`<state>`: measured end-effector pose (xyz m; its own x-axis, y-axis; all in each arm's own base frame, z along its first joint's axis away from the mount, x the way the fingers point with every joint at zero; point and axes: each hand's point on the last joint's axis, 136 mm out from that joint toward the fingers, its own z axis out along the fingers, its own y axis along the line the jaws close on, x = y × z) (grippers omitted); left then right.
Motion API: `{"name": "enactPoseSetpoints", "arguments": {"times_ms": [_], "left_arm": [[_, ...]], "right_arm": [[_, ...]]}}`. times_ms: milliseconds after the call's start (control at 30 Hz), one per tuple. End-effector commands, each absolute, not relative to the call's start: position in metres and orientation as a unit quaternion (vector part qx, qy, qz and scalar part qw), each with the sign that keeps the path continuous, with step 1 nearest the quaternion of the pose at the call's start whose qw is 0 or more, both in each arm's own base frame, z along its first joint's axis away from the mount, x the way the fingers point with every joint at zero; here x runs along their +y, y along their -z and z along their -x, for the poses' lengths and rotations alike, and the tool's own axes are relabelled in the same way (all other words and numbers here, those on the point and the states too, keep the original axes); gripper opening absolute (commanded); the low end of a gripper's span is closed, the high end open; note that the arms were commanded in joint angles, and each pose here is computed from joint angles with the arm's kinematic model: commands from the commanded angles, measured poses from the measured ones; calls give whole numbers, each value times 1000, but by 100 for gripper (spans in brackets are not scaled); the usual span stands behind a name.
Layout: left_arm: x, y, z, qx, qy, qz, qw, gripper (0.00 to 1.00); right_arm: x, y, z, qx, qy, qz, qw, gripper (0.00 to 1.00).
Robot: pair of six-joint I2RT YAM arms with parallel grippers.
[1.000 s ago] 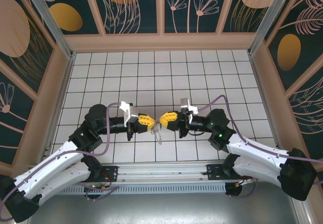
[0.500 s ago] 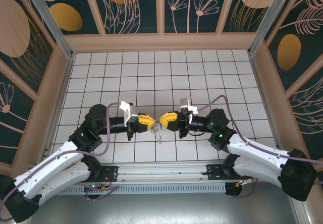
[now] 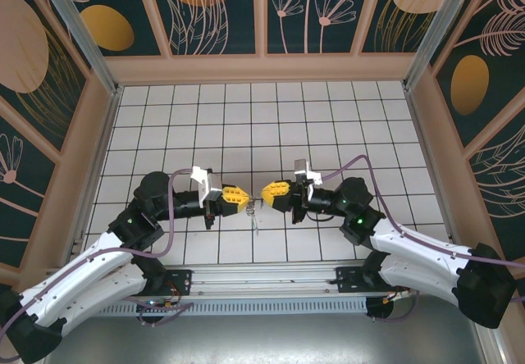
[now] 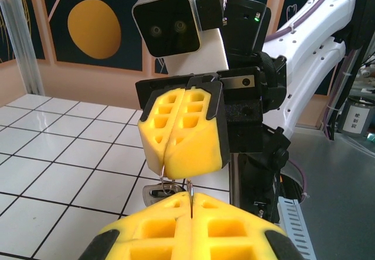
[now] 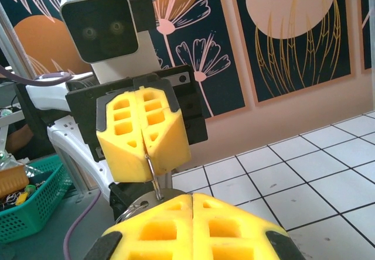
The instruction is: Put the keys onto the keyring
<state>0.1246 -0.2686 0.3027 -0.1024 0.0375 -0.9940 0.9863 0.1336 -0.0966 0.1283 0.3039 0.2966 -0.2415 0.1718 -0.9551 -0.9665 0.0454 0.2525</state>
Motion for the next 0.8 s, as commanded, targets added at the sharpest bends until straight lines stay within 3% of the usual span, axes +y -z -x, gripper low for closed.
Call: {"name": "enactPoseSetpoints", "arguments": {"times_ms": [0, 767], "left_arm": [[-267, -325, -121, 539, 479, -458, 520, 0], [-271, -327, -98, 509, 528, -483, 479, 0]], "right_arm": [[299, -304, -127, 522, -582, 369, 503, 0], [292, -326, -80, 378, -572, 434, 585, 0]]}}
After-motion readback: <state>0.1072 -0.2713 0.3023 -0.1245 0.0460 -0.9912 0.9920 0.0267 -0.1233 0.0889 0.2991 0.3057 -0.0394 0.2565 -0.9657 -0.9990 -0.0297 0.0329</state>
